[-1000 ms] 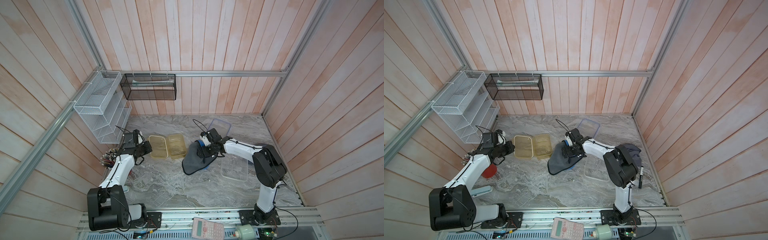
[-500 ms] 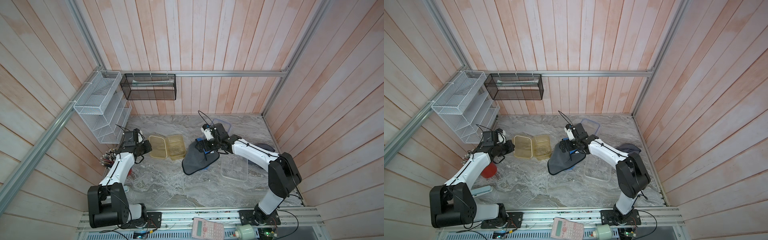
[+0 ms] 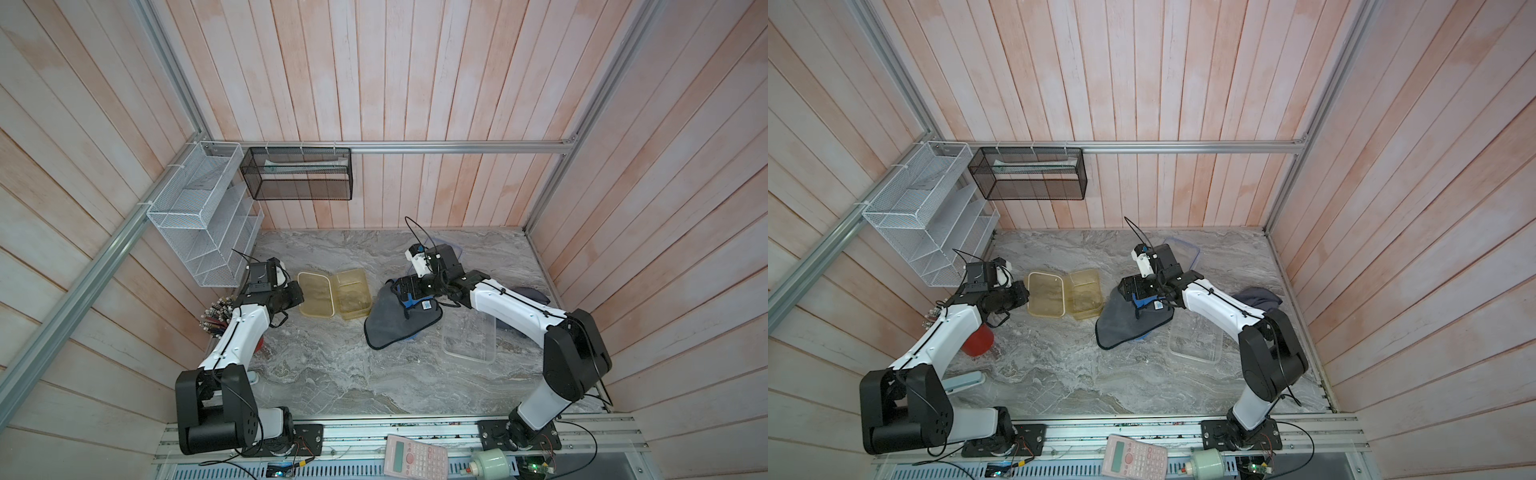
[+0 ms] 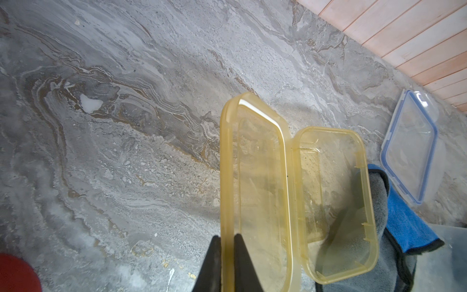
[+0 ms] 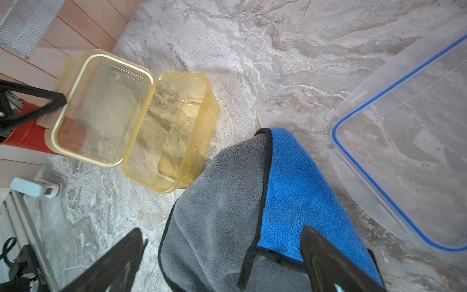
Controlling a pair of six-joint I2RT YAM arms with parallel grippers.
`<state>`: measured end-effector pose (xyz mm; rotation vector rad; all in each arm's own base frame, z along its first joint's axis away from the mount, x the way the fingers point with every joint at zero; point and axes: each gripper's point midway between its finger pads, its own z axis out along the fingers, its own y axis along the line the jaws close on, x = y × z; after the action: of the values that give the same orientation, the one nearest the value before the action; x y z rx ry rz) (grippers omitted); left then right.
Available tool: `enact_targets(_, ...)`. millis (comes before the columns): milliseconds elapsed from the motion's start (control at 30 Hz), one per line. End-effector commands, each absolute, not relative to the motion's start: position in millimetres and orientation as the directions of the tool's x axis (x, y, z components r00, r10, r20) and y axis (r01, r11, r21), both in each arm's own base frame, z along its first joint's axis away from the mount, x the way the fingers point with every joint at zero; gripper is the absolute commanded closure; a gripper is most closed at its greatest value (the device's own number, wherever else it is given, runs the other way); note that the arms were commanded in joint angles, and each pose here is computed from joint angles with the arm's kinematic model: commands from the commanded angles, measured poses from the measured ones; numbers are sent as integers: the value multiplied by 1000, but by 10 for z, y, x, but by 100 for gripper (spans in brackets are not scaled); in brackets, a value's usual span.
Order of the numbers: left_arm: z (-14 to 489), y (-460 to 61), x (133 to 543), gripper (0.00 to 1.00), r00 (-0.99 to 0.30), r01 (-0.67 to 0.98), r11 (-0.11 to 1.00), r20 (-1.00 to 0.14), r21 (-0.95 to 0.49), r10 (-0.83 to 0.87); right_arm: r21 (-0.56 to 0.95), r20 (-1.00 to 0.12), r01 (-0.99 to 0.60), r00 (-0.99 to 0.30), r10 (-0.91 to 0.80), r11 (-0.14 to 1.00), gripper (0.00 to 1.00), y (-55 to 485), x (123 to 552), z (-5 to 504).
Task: Wipe the insides of the lunch boxes
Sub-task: Place the cleaning item at the center of the board, then place the lunch box at the center of the board.
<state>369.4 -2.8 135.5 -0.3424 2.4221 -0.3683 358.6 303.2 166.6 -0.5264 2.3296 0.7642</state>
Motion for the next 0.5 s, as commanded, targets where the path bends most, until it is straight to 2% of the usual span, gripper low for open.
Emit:
enact_targets(0,1490,16,3730,89,-725,-139,933,-607,-332,-324,451,-705,-560,-701,-108,695,2,3172,3602,1873)
enact_targets(67,1492,11,3732,89,-726,-137,933,-607,-334,-324,486,-676,-547,-730,-104,681,2,3246,3624,1768)
enact_targets(267,1523,2,3759,88,-720,-129,932,-614,-340,-324,618,-586,-497,-808,-64,609,15,3536,3683,1411)
enact_targets(467,1515,-7,3775,87,-722,-126,930,-611,-344,-324,670,-541,-486,-837,-80,562,19,3859,3670,1183)
